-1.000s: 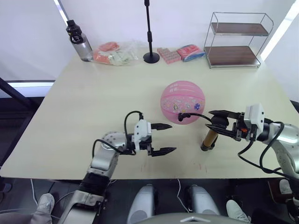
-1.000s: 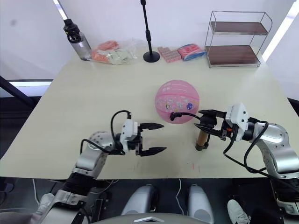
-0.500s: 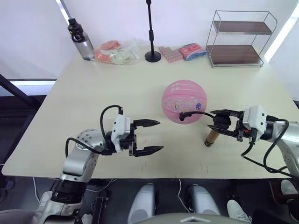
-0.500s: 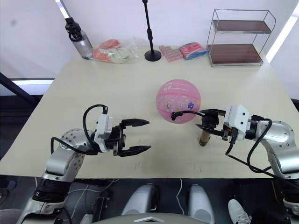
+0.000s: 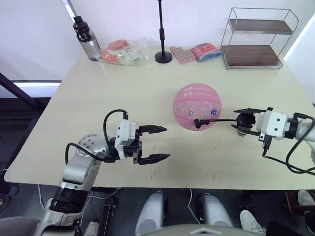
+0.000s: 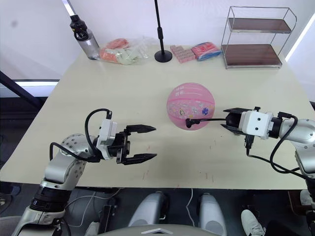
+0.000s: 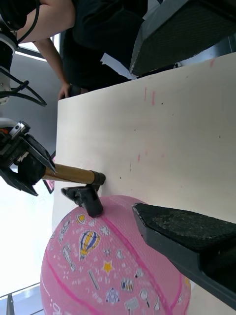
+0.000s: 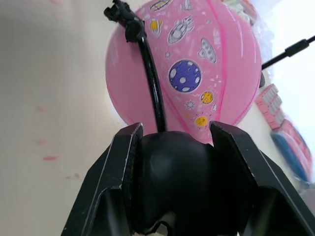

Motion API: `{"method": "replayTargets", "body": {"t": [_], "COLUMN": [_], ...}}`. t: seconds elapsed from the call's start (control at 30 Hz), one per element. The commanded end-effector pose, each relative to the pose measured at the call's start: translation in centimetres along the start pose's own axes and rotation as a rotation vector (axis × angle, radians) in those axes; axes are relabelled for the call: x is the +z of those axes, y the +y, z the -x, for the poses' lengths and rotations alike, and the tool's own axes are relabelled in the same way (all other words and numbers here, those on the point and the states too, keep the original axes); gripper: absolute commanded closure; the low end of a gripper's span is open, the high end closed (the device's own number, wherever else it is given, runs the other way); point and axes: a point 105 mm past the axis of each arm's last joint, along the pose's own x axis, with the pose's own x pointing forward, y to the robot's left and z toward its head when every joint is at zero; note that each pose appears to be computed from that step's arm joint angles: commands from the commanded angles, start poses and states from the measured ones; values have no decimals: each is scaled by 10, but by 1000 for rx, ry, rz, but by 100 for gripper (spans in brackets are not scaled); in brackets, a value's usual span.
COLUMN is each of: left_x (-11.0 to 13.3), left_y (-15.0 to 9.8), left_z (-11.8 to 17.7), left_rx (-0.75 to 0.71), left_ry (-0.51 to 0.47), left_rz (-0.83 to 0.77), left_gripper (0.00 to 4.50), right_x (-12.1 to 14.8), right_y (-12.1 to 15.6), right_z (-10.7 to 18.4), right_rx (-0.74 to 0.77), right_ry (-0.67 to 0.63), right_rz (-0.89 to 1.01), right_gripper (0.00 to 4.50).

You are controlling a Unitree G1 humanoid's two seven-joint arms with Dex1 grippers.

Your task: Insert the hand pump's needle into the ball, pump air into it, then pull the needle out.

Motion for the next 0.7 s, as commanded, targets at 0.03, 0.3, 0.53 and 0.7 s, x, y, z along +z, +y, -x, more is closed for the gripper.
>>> {"method": "replayTargets", "body": {"t": [0.03, 0.3, 0.53, 0.7], "left_x": [12, 13, 11, 18], "left_y": [-1, -2, -4, -16], "left_z": [-4, -6, -7, -9], "left_rx": [-15, -23, -24, -32], "left_ry": [-32, -33, -35, -44], "left_rz": [-41, -47, -49, -56], "left_gripper": [11, 11, 11, 0], "right_x": [-1, -14, -20, -25], "right_y": [-8, 0, 10, 32], "right_z": [2, 0, -4, 0], "right_rx": [-62, -111, -140, -119], "right_ry": [17, 25, 20, 0], "right_rz": [128, 252, 278, 273], "right_gripper": [275, 275, 275, 95]}}
